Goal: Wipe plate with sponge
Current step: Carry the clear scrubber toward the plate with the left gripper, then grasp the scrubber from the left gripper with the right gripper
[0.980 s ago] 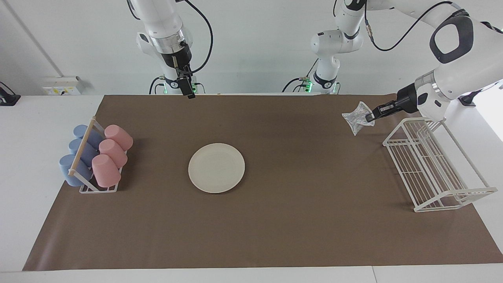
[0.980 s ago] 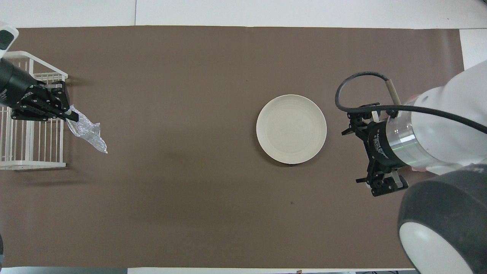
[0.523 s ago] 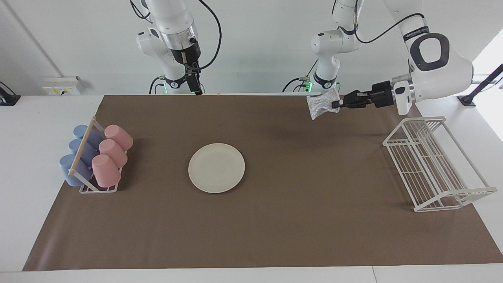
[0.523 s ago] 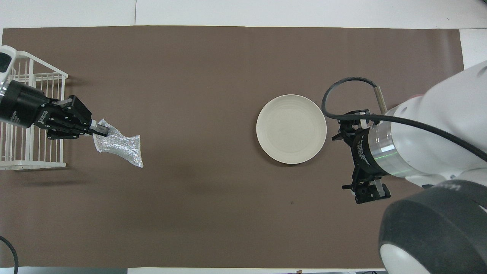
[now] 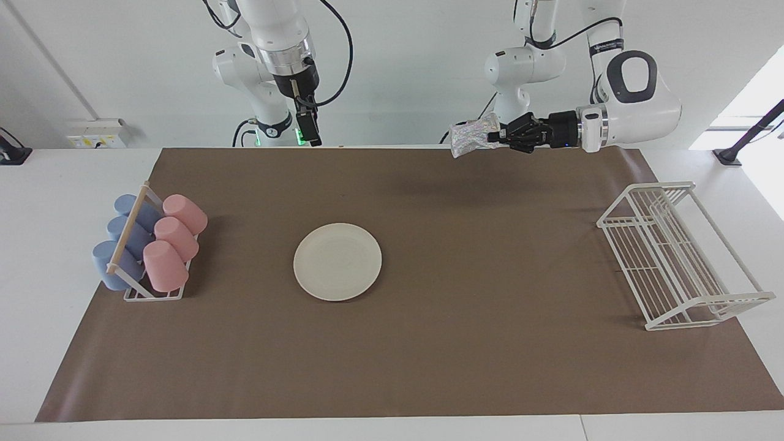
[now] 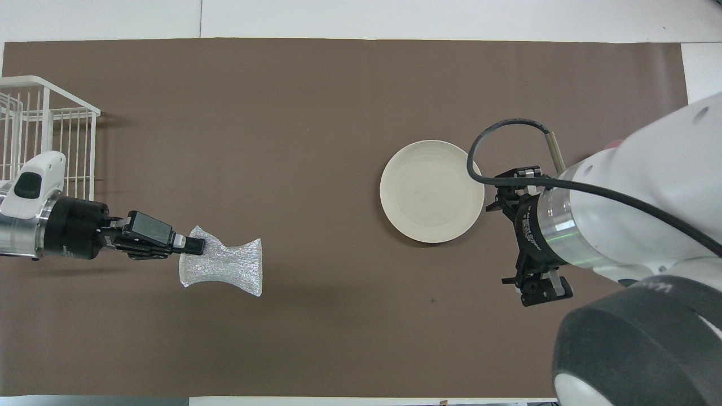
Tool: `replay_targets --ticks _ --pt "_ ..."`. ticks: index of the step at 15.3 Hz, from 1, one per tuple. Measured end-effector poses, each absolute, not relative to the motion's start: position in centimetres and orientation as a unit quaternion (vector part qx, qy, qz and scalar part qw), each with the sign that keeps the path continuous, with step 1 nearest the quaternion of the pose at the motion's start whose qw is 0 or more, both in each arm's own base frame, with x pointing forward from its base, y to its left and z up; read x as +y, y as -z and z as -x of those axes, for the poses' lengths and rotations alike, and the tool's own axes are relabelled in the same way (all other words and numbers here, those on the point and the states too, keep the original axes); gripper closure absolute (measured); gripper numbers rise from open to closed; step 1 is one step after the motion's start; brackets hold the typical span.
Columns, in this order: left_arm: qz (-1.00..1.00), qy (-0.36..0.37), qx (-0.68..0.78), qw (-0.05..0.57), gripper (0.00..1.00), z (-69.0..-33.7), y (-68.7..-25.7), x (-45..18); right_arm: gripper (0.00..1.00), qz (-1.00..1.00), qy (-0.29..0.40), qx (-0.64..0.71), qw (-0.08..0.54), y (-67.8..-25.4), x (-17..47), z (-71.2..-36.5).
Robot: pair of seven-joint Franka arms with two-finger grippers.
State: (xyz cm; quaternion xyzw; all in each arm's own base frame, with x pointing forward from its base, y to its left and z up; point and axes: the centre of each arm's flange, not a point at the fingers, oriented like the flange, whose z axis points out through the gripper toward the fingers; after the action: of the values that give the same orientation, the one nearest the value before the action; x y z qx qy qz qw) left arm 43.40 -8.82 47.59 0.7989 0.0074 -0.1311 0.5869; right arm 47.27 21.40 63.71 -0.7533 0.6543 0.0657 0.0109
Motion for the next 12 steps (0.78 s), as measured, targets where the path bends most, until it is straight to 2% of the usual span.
replay_targets --ticks 5,12 --pt "-0.767 0.109 0.009 0.633 0.96 -40.6 -47.0 -13.5 0.00 0.727 -0.065 0.682 0.039 -64.3 27.4 -45.0" --pt "-0.735 0.115 0.029 0.668 0.96 -37.5 -46.1 -19.4 0.00 0.734 -0.072 0.675 0.030 -62.7 34.9 -38.5"
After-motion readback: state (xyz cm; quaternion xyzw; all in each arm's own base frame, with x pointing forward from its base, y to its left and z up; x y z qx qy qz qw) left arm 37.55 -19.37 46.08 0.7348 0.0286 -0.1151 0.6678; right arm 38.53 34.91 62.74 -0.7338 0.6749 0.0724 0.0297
